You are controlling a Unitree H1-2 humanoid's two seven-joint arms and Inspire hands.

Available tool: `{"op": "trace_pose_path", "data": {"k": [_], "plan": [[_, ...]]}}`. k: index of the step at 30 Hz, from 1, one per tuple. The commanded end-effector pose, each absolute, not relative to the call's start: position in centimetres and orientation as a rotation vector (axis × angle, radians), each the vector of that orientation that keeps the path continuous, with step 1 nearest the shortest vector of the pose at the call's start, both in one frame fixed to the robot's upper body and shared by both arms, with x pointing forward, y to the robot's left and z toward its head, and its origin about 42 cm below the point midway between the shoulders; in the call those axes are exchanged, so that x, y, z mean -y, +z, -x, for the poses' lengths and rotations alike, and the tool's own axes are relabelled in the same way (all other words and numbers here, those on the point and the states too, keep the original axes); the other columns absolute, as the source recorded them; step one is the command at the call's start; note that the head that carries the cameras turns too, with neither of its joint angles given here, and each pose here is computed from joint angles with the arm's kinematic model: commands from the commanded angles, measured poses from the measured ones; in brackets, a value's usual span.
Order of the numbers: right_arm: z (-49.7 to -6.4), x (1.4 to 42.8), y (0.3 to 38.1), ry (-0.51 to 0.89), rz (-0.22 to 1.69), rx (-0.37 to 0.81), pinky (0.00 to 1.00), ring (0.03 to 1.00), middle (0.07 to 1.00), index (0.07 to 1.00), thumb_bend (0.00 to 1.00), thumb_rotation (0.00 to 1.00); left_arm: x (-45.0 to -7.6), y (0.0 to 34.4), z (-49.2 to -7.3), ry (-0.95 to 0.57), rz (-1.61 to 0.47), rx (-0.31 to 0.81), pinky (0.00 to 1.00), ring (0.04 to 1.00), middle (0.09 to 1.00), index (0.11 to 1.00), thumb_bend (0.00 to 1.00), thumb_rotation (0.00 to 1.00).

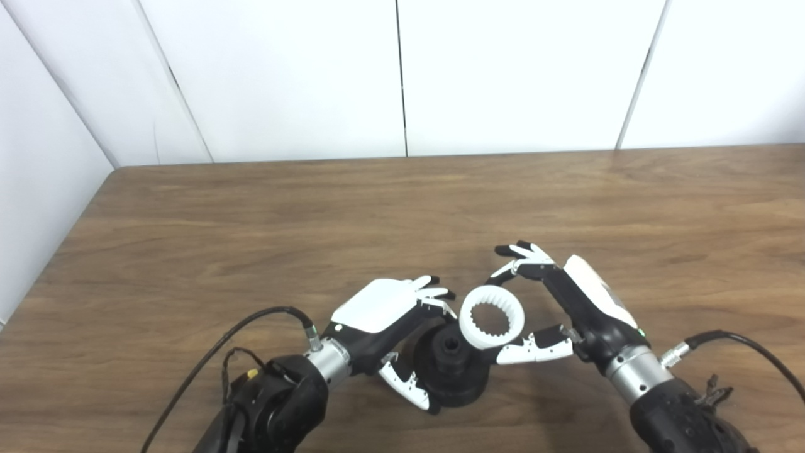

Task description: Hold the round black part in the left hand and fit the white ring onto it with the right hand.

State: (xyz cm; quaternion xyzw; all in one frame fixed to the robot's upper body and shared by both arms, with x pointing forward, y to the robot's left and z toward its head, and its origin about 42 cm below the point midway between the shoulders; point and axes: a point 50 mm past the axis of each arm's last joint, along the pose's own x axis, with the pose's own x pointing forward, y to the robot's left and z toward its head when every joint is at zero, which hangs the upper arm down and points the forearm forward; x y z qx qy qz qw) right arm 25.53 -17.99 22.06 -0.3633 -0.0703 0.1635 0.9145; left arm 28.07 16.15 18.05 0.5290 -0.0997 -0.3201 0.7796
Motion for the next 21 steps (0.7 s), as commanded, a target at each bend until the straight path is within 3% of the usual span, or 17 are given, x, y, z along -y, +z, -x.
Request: {"op": "trace_pose_path", "data": {"k": [1, 21], "plan": [[-25.8, 17.3, 23.4, 0.344, 0.759, 0.234, 0.86, 0.981, 0.899, 0.495, 0.52, 0.17, -16.1, 19.1, -28.6, -0.659, -1.160, 0.263, 0.95, 0.990, 0.918, 0.616, 0.83, 0.25], [-26.1, 15.4, 23.2, 0.373, 0.739, 0.234, 0.85, 0.978, 0.901, 0.494, 0.52, 0.16, -16.0, 19.0, -28.6, -0.654, -1.149, 0.264, 0.95, 0.987, 0.916, 0.617, 0.84, 0.25]]}}
